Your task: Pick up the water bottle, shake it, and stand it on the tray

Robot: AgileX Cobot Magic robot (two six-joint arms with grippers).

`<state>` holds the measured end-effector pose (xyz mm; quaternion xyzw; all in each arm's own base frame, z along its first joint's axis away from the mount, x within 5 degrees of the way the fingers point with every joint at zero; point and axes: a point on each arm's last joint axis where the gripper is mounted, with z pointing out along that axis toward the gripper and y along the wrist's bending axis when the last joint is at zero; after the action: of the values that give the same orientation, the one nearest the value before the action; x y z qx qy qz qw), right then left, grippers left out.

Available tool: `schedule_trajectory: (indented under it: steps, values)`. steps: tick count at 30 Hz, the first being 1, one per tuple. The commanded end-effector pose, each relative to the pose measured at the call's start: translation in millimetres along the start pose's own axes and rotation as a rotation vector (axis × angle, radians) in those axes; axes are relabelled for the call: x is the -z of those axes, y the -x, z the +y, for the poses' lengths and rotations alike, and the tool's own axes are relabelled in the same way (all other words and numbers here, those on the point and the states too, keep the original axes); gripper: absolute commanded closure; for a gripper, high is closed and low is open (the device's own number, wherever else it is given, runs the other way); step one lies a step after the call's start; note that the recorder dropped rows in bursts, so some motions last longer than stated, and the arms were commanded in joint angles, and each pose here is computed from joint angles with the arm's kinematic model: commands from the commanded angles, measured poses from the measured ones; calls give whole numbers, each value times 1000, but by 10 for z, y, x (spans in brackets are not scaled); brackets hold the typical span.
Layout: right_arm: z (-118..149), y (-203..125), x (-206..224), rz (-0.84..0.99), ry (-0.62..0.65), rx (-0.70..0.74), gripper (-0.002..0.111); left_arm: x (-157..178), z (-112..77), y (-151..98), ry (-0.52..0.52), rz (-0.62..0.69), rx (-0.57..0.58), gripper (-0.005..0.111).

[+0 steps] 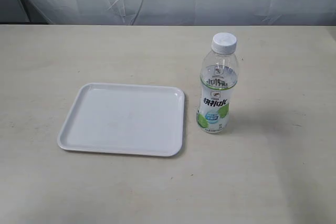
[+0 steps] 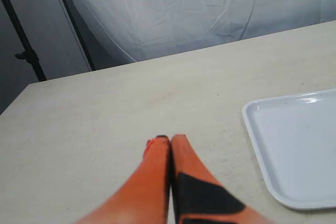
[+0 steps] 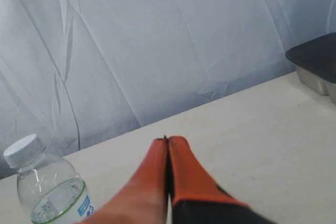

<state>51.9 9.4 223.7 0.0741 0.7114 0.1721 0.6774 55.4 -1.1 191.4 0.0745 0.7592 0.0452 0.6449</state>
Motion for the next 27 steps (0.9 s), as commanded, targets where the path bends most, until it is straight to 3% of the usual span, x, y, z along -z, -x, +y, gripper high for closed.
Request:
schedule_trajectory:
  steps: [1,7,11,15,19,20,21,23,25,27]
  values:
    - [7,45,8,-55,8,-30,109,0,-3,-4,-2,-7,6,106]
    - [32,193,31,-188,53,-292,109,0,-3,-4,-2,-7,6,106]
    - [48,240,44,-198,93,-596,109,0,-3,-4,-2,-7,6,106]
    - [21,307,61,-270,85,-643,109,0,-3,-4,-2,-7,6,106]
    - [133,829,284,-506,167,-694,109,0,-3,-4,-2,-7,6,106]
    - [246,964,361,-491,211,-607,109,0,-3,-4,-2,-7,6,106]
    - [377,1091,456,-460,229,-398,109,0,-3,-4,-2,-7,6,106]
    - [543,1310,474,-297,158,-48,109,0,-3,-4,-2,-7,6,106]
    - [558,1370,128,-4,51,119,109,0,-3,-4,-2,-7,6,106]
    - [536,1269,-257,250,29,221,109,0,-3,-4,-2,-7,6,106]
